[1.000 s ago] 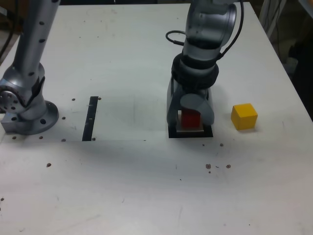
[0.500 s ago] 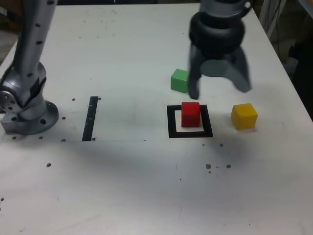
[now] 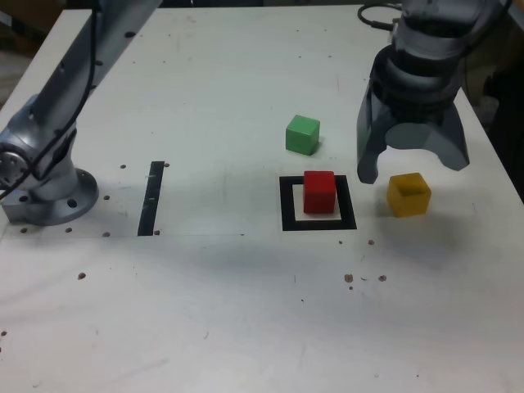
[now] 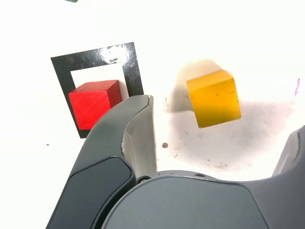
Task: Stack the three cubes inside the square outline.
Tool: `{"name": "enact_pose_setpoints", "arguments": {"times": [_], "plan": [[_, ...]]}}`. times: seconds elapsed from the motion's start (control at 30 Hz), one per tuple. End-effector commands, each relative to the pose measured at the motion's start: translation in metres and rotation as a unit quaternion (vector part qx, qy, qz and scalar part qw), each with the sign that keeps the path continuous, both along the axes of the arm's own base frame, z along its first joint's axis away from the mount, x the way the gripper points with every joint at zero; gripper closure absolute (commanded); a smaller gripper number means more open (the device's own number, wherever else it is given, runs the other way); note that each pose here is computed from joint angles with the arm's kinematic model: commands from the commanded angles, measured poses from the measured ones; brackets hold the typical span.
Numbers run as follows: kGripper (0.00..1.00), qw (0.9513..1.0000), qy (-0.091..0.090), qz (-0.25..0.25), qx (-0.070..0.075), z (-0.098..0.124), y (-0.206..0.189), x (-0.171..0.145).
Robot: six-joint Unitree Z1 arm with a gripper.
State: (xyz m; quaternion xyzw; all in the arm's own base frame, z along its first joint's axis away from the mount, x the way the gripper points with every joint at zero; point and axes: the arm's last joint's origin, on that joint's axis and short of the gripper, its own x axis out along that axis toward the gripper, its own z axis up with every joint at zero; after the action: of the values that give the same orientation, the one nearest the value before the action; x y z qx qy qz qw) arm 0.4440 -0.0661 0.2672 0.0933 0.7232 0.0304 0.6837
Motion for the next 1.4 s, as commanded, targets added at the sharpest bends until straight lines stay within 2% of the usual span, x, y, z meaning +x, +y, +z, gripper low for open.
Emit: {"name": "enact_pose_setpoints", "arguments": {"times": [0.0, 0.1, 0.37, 0.53, 0.9, 1.13, 1.37], "plan": [[0.03, 0.9998, 0.021, 0.003, -0.002, -0.017, 0.004, 0.005], [0.06, 0.9996, 0.029, 0.002, -0.005, -0.029, 0.005, 0.013], [0.15, 0.9996, 0.026, -0.001, -0.007, -0.045, 0.005, 0.025], [0.22, 0.9998, 0.021, -0.001, -0.004, -0.046, 0.007, 0.028], [0.53, 0.9999, 0.012, 0.0, -0.008, -0.052, 0.006, 0.034], [0.57, 0.9998, 0.012, 0.001, -0.017, -0.062, 0.005, 0.039], [0.7, 0.9997, 0.009, -0.001, -0.021, -0.057, 0.005, 0.038]]}}
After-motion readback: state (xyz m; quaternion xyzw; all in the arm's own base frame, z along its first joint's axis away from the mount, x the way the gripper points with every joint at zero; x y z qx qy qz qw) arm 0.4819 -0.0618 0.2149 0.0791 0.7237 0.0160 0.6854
